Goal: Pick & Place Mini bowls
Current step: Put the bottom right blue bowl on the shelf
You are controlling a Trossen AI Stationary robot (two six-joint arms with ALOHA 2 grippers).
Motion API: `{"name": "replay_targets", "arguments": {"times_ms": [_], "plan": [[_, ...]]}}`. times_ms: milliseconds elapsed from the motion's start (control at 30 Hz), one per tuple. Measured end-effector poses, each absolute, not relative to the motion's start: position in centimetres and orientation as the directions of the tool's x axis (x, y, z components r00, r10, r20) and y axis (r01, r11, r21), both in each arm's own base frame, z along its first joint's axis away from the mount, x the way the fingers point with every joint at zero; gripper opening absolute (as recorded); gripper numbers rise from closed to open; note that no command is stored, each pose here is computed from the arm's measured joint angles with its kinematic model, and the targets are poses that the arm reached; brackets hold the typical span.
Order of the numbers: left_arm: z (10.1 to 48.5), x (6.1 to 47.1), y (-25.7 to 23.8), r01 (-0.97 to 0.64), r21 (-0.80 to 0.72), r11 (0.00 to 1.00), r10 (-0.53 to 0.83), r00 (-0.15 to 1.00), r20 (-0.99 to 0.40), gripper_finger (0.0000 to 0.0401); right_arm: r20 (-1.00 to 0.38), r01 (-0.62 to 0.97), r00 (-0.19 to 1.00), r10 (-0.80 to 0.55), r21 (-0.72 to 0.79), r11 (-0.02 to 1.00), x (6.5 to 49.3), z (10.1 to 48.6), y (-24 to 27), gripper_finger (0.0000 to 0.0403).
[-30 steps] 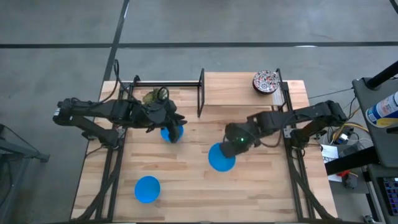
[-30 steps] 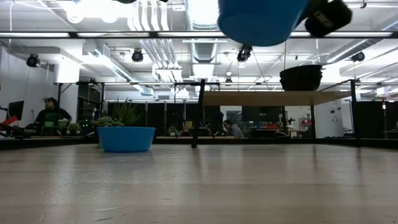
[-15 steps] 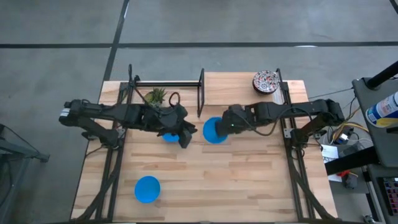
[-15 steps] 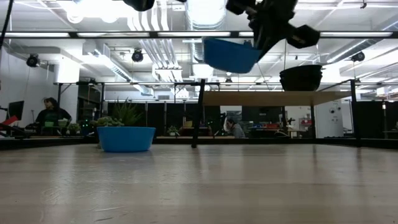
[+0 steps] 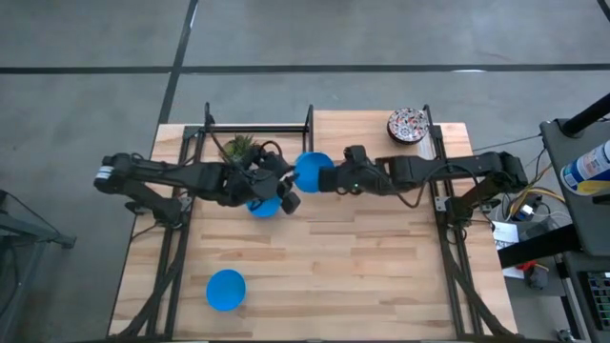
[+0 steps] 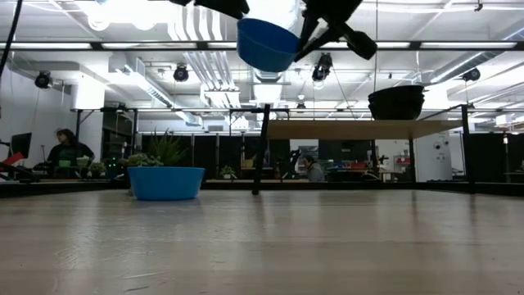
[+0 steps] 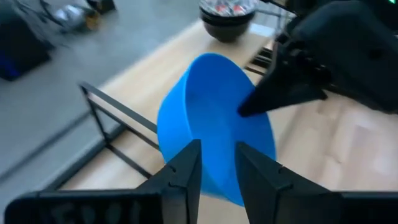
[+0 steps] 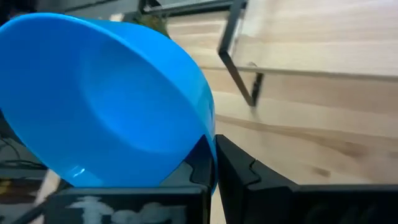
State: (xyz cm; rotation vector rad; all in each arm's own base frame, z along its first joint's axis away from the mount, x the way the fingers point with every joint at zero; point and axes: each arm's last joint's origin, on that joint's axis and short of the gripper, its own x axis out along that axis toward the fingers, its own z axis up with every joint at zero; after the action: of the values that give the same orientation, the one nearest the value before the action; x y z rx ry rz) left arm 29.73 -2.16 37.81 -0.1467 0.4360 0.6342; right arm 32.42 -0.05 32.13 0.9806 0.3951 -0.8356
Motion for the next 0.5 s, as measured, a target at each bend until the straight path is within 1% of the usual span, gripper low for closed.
{"name": "replay_targets", "arguments": {"times_ms": [67, 233, 500], "plan": [[38.04, 29.5, -2.05, -0.614, 0.027, 0.789, 0.566, 0.708, -0.421, 0.0097, -0.628, 0.762, 0.643, -0.439, 0.579, 0.289, 32.54, 32.21, -0.06, 0.0008], [38.15, 29.36, -1.98, -0.591, 0.093, 0.802, 0.569, 0.707, -0.419, 0.0097, -0.617, 0.752, 0.656, -0.435, 0.581, 0.312, 32.72, 32.3, -0.01, 0.0009], [38.2, 29.21, -1.85, -0.603, 0.136, 0.786, 0.598, 0.689, -0.41, 0.0096, -0.592, 0.73, 0.68, -0.432, 0.597, 0.332, 32.97, 32.56, 0.06, 0.0009]]}}
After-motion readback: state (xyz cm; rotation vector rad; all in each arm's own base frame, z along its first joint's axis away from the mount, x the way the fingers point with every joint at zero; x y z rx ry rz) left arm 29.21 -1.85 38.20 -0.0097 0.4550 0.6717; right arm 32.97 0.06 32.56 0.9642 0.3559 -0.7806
